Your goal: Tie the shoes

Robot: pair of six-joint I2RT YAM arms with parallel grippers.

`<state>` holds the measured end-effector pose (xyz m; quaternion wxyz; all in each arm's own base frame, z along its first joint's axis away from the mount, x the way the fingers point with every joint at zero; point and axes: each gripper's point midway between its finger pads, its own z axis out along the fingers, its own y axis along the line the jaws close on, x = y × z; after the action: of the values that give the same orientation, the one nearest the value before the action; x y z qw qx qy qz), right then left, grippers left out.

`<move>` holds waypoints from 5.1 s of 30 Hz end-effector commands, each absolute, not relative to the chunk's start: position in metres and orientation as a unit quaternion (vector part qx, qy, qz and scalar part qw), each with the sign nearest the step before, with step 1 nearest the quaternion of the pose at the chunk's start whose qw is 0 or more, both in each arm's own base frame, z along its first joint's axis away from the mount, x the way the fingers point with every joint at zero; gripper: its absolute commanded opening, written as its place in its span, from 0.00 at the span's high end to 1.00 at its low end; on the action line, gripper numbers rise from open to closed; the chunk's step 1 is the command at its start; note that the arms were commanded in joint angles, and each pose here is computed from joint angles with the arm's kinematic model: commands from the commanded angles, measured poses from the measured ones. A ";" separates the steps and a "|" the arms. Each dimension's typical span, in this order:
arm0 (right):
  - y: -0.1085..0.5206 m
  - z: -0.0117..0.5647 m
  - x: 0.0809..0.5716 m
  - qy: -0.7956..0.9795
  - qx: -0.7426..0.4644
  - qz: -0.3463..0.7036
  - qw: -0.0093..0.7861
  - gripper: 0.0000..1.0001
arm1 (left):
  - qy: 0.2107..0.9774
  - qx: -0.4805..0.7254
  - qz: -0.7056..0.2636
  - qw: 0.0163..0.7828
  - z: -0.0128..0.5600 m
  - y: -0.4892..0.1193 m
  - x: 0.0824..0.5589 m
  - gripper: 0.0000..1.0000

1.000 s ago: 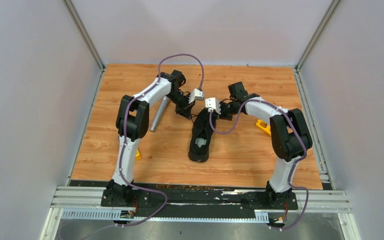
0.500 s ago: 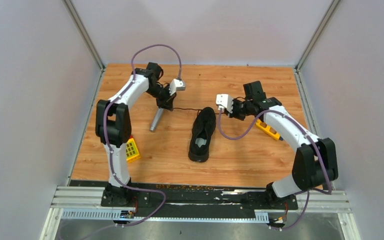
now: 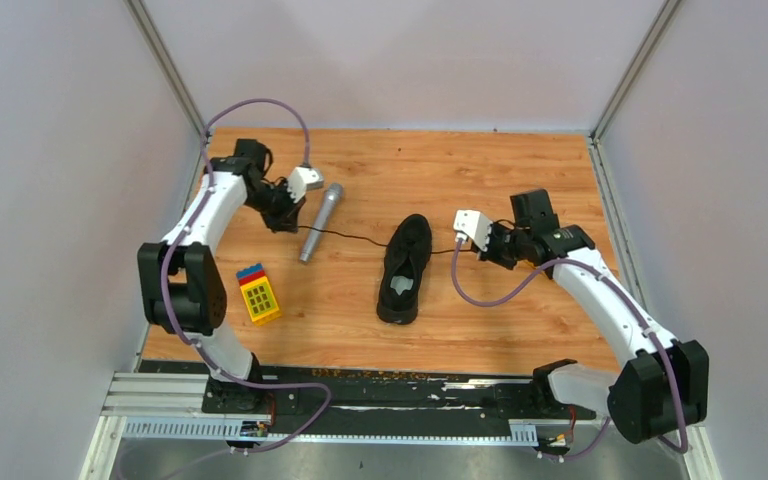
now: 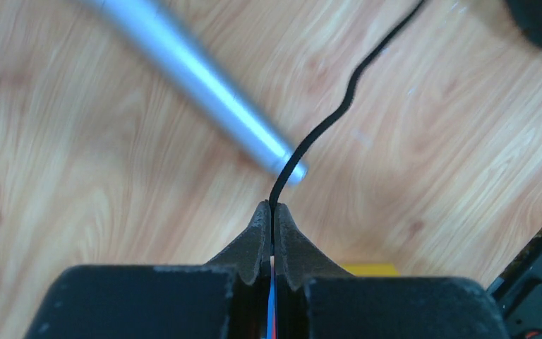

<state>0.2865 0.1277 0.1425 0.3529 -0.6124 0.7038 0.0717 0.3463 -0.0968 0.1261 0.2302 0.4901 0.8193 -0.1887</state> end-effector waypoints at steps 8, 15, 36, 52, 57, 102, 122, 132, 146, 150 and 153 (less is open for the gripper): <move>0.060 0.137 0.274 0.794 -0.502 0.028 0.342 1.00 | 0.863 0.429 -0.125 0.236 0.138 -0.017 0.315 1.00; 0.030 0.129 0.294 0.855 -0.402 0.024 0.326 1.00 | 0.863 0.398 -0.151 0.272 0.143 -0.029 0.344 1.00; -0.040 0.149 0.312 0.914 -0.240 -0.016 0.328 1.00 | 0.904 0.357 -0.099 0.211 0.099 0.035 0.342 1.00; -0.098 0.124 0.320 0.953 -0.116 -0.042 0.278 1.00 | 0.927 0.320 -0.032 0.193 0.082 0.069 0.367 1.00; -0.093 0.112 0.316 0.959 -0.105 -0.019 0.264 1.00 | 0.939 0.288 -0.019 0.188 0.079 0.074 0.376 1.00; 0.246 0.064 0.302 0.664 -0.620 0.352 0.227 0.43 | 0.546 0.714 -0.349 0.267 0.085 -0.306 0.323 0.32; 0.198 0.094 0.304 0.755 -0.560 0.244 0.236 1.00 | 0.677 0.646 -0.252 0.245 0.095 -0.232 0.324 1.00; 0.146 0.071 0.315 0.824 -0.489 0.197 0.208 1.00 | 0.746 0.593 -0.147 0.264 0.091 -0.199 0.352 1.00; 0.152 0.067 0.328 0.836 -0.468 0.208 0.198 1.00 | 0.791 0.538 -0.106 0.269 0.088 -0.173 0.365 1.00; 0.156 0.076 0.326 0.835 -0.464 0.213 0.206 1.00 | 0.777 0.546 -0.152 0.275 0.099 -0.182 0.344 1.00; 0.166 0.089 0.327 0.834 -0.456 0.227 0.211 0.98 | 0.780 0.513 -0.201 0.298 0.122 -0.201 0.341 0.98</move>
<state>0.3137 0.1585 0.0598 0.1824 -0.4679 0.8334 0.2306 0.3447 -0.1733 0.0750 0.2437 0.5418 0.7920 -0.1405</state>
